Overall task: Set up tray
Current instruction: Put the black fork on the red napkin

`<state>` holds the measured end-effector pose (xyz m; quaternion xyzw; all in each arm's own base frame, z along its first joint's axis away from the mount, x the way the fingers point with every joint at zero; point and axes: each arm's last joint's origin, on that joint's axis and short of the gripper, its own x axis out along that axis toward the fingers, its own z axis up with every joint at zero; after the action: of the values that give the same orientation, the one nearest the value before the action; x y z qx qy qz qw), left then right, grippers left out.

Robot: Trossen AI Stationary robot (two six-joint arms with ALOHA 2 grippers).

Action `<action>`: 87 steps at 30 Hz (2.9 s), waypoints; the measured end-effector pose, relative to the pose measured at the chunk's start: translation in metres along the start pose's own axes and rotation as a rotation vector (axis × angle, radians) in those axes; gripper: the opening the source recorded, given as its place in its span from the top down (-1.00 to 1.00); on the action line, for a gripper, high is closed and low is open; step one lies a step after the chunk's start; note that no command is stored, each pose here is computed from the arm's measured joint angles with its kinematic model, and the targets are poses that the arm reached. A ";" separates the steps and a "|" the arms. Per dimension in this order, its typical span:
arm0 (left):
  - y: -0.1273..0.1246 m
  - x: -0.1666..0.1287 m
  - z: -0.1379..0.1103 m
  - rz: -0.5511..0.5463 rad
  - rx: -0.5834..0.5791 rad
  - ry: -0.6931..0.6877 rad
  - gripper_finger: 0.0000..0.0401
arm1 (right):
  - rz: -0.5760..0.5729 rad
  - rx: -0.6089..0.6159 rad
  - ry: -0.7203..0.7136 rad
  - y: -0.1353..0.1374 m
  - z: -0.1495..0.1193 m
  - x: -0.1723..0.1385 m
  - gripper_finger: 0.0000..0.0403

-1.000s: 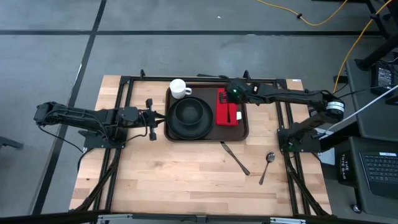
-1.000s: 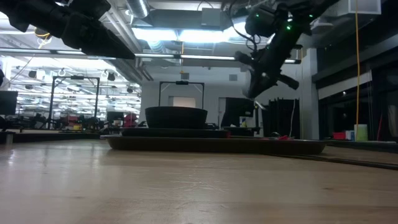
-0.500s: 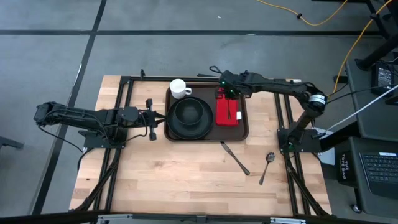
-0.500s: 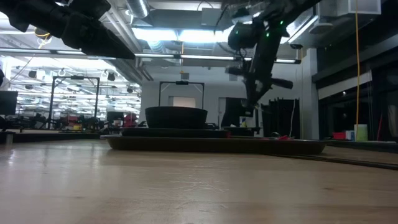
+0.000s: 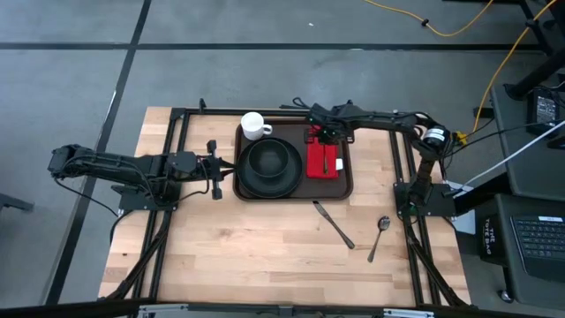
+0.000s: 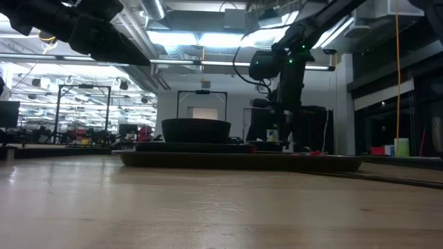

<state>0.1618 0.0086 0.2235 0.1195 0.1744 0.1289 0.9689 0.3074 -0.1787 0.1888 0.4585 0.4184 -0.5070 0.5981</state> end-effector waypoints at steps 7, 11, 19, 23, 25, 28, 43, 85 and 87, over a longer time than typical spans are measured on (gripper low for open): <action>0.000 0.000 0.000 0.000 0.000 0.000 0.99 | -0.012 0.032 0.001 0.000 0.000 0.006 0.87; 0.000 0.000 0.000 0.000 0.000 0.000 0.98 | -0.013 0.036 -0.004 0.000 0.001 0.007 0.87; 0.000 0.000 0.000 0.000 0.000 0.001 0.99 | -0.016 0.061 -0.027 0.000 0.001 0.007 0.87; 0.000 0.000 0.000 0.000 -0.001 0.000 0.98 | -0.016 0.062 -0.026 0.000 0.001 0.007 0.87; 0.000 0.000 0.000 0.000 0.000 0.000 0.97 | -0.016 0.062 -0.027 0.000 0.001 0.007 0.87; 0.000 0.000 0.000 0.000 0.000 0.000 0.98 | -0.012 0.061 -0.036 0.001 0.002 0.007 0.87; 0.000 0.000 0.000 0.000 -0.003 0.000 0.99 | -0.007 0.057 -0.023 0.003 0.000 0.013 0.87; 0.000 0.000 0.000 -0.001 -0.002 0.001 0.98 | -0.047 0.069 -0.010 0.000 0.007 0.034 0.87; 0.000 0.000 0.000 0.000 -0.002 0.001 0.99 | -0.047 0.068 -0.010 0.000 0.007 0.034 0.87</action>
<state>0.1618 0.0086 0.2234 0.1185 0.1747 0.1288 0.9689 0.3119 -0.1928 0.1578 0.4659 0.4086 -0.5373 0.5721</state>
